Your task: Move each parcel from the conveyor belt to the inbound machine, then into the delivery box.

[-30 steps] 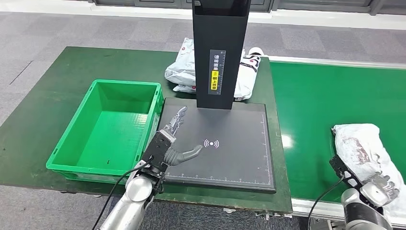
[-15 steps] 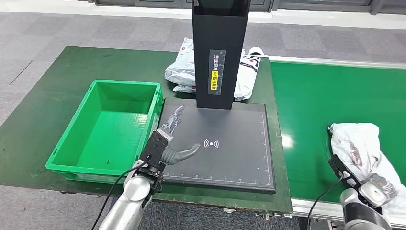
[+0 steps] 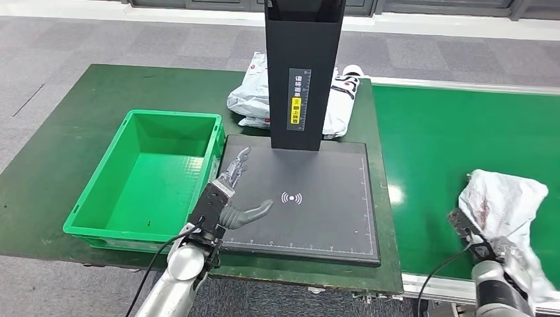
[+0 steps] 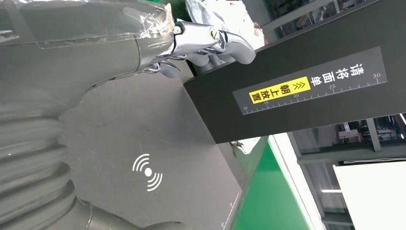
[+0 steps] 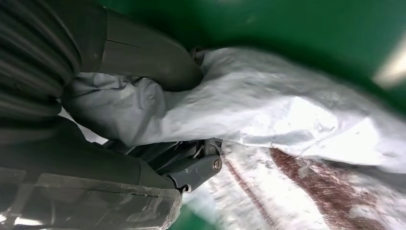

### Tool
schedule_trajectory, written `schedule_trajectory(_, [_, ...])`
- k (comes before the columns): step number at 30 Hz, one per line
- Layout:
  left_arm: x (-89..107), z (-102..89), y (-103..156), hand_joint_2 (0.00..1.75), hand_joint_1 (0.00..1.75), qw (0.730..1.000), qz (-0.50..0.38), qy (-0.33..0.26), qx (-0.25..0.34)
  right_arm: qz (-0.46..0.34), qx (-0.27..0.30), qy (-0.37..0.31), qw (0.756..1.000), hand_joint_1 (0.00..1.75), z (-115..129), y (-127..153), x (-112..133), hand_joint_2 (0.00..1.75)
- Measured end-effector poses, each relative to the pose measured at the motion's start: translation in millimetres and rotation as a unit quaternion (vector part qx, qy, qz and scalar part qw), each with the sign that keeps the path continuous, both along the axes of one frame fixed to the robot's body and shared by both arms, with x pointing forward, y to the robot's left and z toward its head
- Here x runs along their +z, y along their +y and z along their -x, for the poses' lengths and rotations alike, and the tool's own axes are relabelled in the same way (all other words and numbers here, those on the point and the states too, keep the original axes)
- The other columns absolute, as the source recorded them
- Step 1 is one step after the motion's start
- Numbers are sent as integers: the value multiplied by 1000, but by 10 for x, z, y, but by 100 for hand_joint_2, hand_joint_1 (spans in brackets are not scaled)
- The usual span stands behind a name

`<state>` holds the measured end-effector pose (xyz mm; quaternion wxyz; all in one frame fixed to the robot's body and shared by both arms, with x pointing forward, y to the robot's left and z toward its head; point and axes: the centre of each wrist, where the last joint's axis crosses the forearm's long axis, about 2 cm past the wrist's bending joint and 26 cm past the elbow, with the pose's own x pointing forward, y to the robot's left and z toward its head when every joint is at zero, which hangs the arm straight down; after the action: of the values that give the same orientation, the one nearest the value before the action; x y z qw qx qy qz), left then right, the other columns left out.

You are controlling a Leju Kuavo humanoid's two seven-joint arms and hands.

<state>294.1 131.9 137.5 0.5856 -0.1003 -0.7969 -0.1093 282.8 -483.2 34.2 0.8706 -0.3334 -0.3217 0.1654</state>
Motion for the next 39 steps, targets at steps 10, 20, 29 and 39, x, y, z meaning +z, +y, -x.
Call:
schedule_trajectory(10, [-80, 73, 107, 175, 0, 999, 12, -3, 36, -323, -123, -289, 893, 175, 363, -24, -178, 175])
schedule_trajectory(20, [-89, 136, 80, 175, 0, 999, 16, 4, 42, -236, -91, -461, 851, 175, 283, 241, 862, 175])
schedule_trajectory(29, [-31, 103, -66, 175, 0, 999, 26, 14, 13, -123, 74, -573, 807, 175, 158, 788, 1866, 175])
schedule_trajectory(39, [-54, 144, -116, 175, 0, 1000, 24, 17, -8, -144, 231, -542, 795, 175, -190, 1431, 2187, 175])
